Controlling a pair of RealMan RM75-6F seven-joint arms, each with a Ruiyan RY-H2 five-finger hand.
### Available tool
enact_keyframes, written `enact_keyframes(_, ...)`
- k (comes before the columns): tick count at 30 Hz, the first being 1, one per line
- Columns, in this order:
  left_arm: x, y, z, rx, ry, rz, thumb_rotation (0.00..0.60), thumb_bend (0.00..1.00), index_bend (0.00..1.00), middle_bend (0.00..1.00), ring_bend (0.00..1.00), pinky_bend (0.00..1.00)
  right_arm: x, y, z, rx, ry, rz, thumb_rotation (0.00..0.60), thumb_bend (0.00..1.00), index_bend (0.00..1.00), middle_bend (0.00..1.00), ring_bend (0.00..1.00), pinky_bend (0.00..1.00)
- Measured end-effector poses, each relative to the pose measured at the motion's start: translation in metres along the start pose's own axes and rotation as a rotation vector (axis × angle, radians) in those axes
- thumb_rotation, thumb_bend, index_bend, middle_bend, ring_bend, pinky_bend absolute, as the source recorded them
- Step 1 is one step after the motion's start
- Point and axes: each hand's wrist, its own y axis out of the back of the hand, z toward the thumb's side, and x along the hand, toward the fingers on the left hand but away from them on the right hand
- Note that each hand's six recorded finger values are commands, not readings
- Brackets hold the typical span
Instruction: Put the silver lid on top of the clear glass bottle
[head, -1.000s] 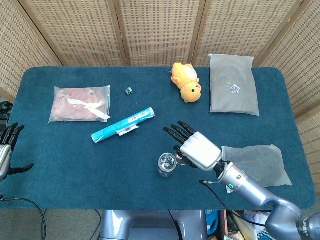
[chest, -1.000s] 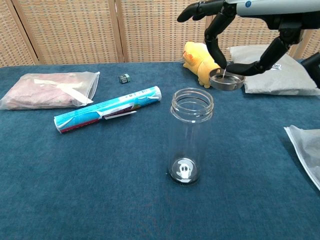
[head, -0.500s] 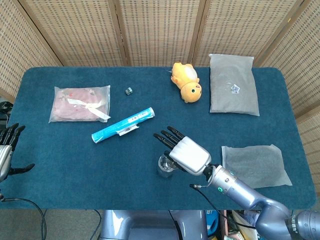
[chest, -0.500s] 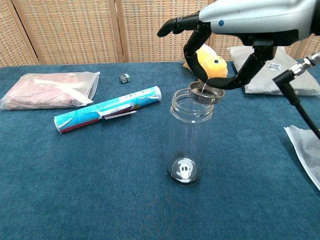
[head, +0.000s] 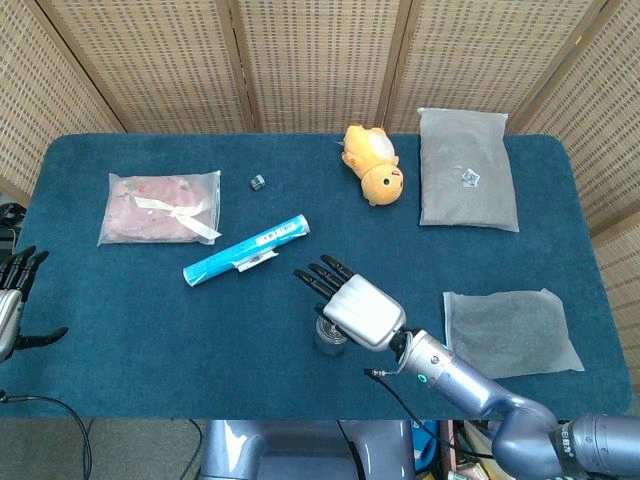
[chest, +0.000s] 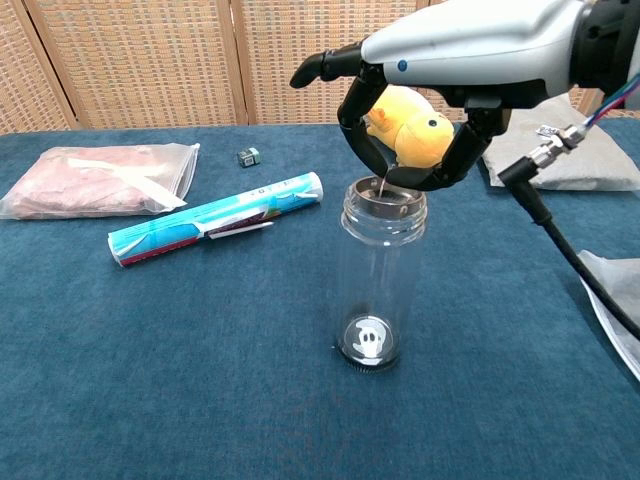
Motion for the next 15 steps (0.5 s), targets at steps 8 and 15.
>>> enact_keyframes(8,0.0004,0.0003,-0.0002,-0.001,-0.002,-0.001,0.600,0.00,0.00,0.00,0.00,0.00,-0.0044,0.0014,0.0025,0.006,-0.004,-0.001,0.600,0.64,0.73,0.03,0.00,0.00)
enact_keyframes(15,0.0003,0.0014,-0.0010,-0.003,0.000,0.002,0.600,0.00,0.00,0.00,0.00,0.00,-0.0044,-0.0018,0.0036,0.008,-0.003,0.005,0.600,0.46,0.29,0.00,0.00,0.00)
